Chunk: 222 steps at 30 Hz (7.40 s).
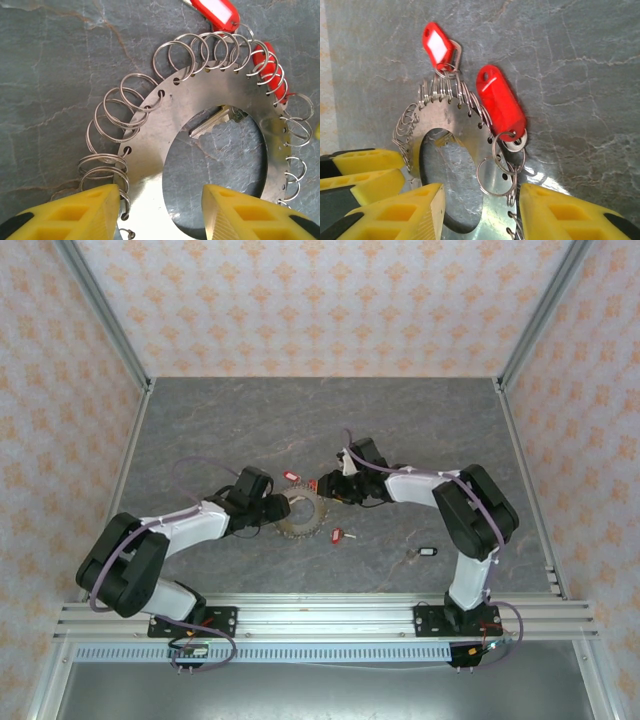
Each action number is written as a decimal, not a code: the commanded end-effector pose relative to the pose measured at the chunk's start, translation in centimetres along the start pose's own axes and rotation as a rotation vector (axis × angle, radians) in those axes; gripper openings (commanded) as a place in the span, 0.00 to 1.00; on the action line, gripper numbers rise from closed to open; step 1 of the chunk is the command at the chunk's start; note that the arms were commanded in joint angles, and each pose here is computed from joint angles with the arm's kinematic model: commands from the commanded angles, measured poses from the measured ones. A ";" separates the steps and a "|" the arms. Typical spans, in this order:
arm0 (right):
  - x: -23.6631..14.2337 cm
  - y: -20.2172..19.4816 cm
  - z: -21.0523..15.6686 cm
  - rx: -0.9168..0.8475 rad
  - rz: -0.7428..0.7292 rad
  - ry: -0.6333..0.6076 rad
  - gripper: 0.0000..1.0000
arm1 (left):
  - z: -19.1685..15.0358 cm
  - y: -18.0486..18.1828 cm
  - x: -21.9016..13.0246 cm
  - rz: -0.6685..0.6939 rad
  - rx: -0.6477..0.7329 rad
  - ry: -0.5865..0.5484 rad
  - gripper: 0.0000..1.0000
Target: Put the keys on the keyring
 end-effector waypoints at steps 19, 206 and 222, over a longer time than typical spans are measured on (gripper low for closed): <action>1.2 0.0 -0.9 0.024 0.071 0.017 0.31 | -0.3 1.5 2.6 0.091 0.045 0.043 0.29; -19.2 8.9 -5.6 -1.463 -0.409 -0.977 0.12 | 1.9 -20.1 -20.4 -1.107 0.538 -0.130 0.00; -20.1 10.5 -5.5 -1.433 -0.319 -1.035 0.13 | 1.4 -20.2 -21.2 -1.110 0.595 -0.127 0.00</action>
Point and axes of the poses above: each hand's point on the last joint's axis, 136 mm out from that joint toward the fingers, its own x axis out along the fingers, its own y axis along the line the jaws close on, z = x × y, the point moved 2 cm from there along -x, back along the fingers, and after that the axes turned 14 degrees about -x, right-handed, at the moved point
